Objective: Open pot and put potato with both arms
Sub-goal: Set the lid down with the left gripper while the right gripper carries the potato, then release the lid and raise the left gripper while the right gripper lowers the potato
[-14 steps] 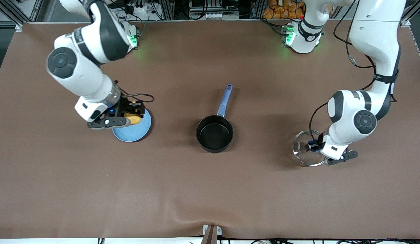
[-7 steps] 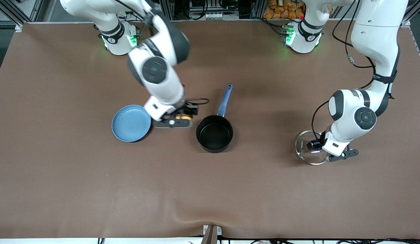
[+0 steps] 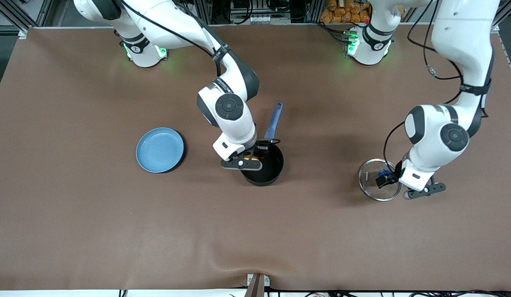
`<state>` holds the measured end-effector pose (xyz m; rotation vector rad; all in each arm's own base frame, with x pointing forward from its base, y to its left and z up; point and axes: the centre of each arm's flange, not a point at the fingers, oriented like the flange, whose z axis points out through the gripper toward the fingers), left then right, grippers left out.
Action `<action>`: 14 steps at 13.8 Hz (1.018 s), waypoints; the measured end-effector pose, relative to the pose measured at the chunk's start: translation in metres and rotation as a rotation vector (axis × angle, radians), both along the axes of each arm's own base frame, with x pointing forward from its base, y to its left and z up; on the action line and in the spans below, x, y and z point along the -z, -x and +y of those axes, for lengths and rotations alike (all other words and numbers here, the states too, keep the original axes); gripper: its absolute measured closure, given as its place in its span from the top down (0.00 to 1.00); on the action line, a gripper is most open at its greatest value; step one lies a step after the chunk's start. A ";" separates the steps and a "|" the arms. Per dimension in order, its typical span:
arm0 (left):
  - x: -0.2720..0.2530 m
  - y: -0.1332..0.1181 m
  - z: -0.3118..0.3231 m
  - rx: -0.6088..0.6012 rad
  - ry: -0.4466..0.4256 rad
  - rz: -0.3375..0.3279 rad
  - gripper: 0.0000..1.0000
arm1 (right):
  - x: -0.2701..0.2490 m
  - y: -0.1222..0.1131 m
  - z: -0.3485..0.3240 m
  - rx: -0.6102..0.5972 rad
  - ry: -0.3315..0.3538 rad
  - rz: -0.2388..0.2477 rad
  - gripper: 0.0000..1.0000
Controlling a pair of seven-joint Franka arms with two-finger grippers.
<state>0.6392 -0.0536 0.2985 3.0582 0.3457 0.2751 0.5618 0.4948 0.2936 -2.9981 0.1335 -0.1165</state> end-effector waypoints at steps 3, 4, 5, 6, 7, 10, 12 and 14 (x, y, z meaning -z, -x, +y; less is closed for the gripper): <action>-0.082 -0.001 -0.011 0.020 0.016 -0.039 1.00 | 0.022 0.004 0.008 0.001 0.000 -0.004 0.64; -0.112 -0.001 -0.014 0.026 0.019 -0.031 1.00 | 0.029 0.004 0.009 0.001 0.000 -0.007 0.64; -0.141 -0.001 -0.015 0.031 0.021 -0.024 1.00 | 0.034 0.004 0.009 0.002 0.000 -0.009 0.64; -0.168 -0.001 -0.017 0.036 0.023 -0.016 1.00 | 0.040 0.004 0.010 0.002 -0.002 -0.012 0.64; -0.194 0.000 -0.019 0.042 0.024 -0.006 1.00 | 0.045 0.004 0.011 0.003 -0.006 -0.019 0.64; -0.264 0.008 -0.025 0.062 0.026 0.030 1.00 | 0.061 0.006 0.017 0.031 -0.029 -0.041 0.64; -0.292 0.017 -0.027 0.071 0.023 0.069 1.00 | 0.069 0.010 0.022 0.038 -0.031 -0.041 0.64; -0.311 0.025 -0.026 0.074 0.023 0.076 1.00 | 0.070 0.013 0.024 0.038 -0.030 -0.040 0.64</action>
